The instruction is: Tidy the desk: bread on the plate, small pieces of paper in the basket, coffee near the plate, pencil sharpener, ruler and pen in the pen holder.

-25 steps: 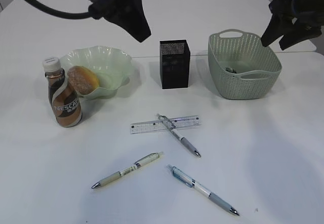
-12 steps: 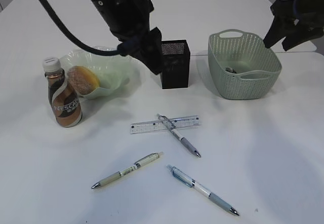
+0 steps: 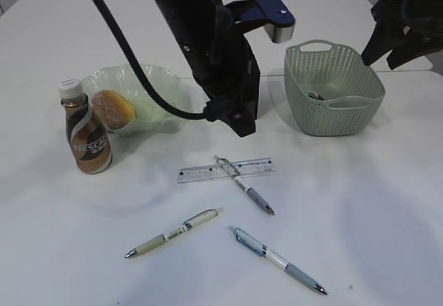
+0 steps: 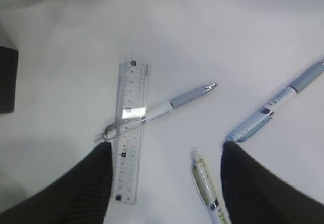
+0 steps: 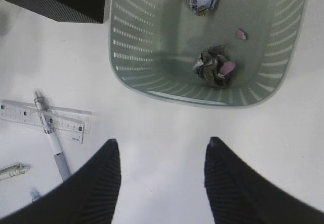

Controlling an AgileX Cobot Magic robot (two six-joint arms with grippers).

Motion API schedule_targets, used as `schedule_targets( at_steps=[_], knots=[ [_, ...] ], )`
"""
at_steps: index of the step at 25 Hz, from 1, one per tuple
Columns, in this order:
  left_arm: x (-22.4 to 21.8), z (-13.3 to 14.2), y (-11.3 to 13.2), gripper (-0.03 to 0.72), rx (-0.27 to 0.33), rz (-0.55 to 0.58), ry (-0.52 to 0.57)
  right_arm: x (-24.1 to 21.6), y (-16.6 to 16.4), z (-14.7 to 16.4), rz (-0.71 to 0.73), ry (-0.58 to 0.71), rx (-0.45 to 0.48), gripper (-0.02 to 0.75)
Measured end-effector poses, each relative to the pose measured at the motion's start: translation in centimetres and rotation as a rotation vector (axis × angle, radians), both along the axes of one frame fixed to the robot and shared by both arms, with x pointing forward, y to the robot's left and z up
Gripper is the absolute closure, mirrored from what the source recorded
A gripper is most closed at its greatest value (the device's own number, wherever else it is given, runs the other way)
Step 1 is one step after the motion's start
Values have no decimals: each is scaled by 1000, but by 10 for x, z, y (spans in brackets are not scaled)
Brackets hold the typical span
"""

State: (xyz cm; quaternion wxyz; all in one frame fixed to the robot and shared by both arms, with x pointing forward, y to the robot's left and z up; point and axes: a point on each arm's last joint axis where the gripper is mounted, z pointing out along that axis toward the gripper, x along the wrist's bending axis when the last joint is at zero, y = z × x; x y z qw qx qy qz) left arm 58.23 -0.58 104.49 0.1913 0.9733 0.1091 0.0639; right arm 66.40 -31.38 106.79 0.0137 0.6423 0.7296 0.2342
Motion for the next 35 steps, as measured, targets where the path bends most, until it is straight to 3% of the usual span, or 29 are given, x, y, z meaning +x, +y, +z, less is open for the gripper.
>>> schedule_targets(
  at_steps=[4, 12, 35],
  knots=[
    [3, -7, -9, 211, -23, -8, -38, 0, 0, 0, 0, 0, 0, 312],
    [10, -40, -18, 211, 11, -28, -19, 0, -2, -1, 1, 1, -21, 312],
    [28, -99, -33, 213, 7, -37, -45, 0, -2, -1, 0, 0, -26, 312]
  ],
)
